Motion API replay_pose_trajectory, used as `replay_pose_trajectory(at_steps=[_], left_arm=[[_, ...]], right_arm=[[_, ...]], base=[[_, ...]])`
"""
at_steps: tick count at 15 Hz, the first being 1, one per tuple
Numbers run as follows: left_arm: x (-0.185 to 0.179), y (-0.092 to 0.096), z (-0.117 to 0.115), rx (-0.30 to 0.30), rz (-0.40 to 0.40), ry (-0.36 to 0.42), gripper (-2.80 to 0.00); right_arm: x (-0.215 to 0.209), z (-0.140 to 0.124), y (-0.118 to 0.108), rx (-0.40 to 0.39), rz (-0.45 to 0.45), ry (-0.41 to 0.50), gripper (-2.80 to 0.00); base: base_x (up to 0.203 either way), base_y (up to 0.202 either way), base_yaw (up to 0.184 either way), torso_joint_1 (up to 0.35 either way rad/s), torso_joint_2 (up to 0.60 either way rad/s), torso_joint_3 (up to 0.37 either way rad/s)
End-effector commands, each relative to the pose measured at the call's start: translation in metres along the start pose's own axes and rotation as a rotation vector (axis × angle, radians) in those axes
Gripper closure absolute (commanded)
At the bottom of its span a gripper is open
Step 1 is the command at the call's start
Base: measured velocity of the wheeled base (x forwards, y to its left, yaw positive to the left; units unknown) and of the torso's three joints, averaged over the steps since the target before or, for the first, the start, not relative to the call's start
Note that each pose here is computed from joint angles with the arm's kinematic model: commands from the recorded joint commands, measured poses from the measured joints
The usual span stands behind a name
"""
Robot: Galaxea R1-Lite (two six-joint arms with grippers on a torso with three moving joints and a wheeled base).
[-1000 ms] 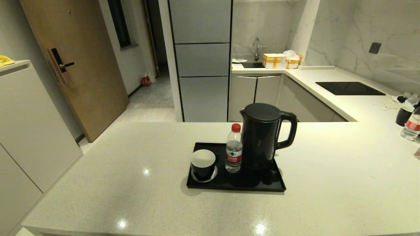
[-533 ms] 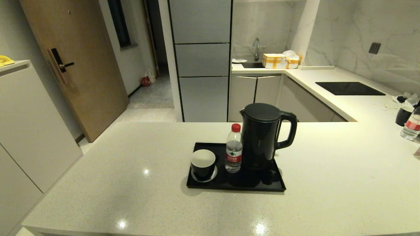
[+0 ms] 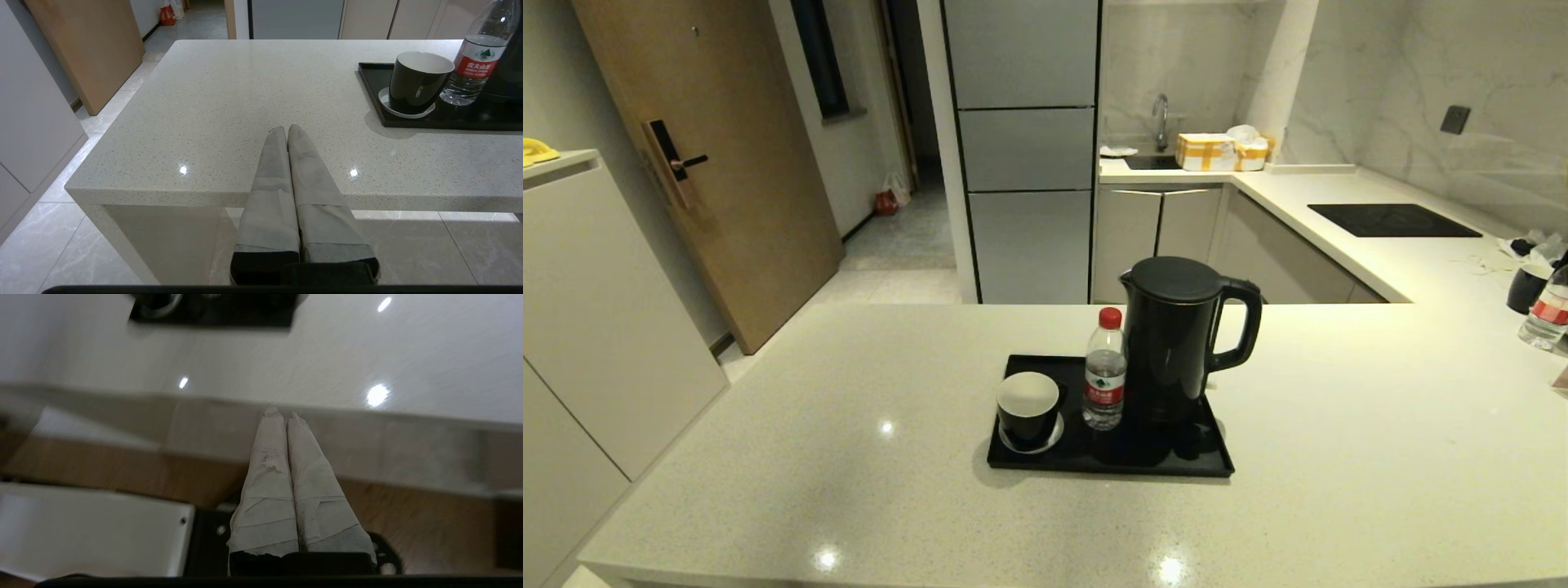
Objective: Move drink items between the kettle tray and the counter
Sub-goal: Pick up the kettle
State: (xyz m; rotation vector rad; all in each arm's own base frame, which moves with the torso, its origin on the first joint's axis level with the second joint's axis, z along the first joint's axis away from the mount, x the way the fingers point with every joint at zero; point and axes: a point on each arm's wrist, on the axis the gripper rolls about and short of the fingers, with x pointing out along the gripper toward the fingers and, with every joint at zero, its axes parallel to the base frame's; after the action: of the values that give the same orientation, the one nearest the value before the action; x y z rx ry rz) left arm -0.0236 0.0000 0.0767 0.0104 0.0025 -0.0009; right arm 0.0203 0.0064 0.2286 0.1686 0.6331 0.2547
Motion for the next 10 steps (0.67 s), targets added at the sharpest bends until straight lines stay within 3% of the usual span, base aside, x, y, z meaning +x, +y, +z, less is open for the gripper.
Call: replay_pose_trajectory(at_steps=[1, 6, 7, 10], left_arm=[[0.0, 0.0, -0.001, -0.001, 0.001, 0.002, 0.0], [0.0, 0.0, 0.0, -0.001, -0.001, 0.001, 0.0], [0.0, 0.0, 0.0, -0.001, -0.001, 0.001, 0.0], [0.0, 0.0, 0.0, 0.0, 0.002, 0.001, 0.0]], right_arm=[[0.053, 0.014, -0.013, 0.046, 0.022, 0.153, 0.0], [0.153, 0.044, -0.037, 0.044, 0.049, 0.186, 0.0], [0.174, 0.047, -0.041, 0.042, 0.048, 0.204, -2.8], [0.239, 0.05, -0.048, -0.003, -0.017, 0.198, -2.8]], base=[[0.0, 0.0, 0.0, 0.0, 0.0, 0.0], [0.0, 0.0, 0.0, 0.0, 0.0, 0.0], [0.0, 0.0, 0.0, 0.0, 0.0, 0.0], [0.0, 0.0, 0.0, 0.0, 0.0, 0.0]])
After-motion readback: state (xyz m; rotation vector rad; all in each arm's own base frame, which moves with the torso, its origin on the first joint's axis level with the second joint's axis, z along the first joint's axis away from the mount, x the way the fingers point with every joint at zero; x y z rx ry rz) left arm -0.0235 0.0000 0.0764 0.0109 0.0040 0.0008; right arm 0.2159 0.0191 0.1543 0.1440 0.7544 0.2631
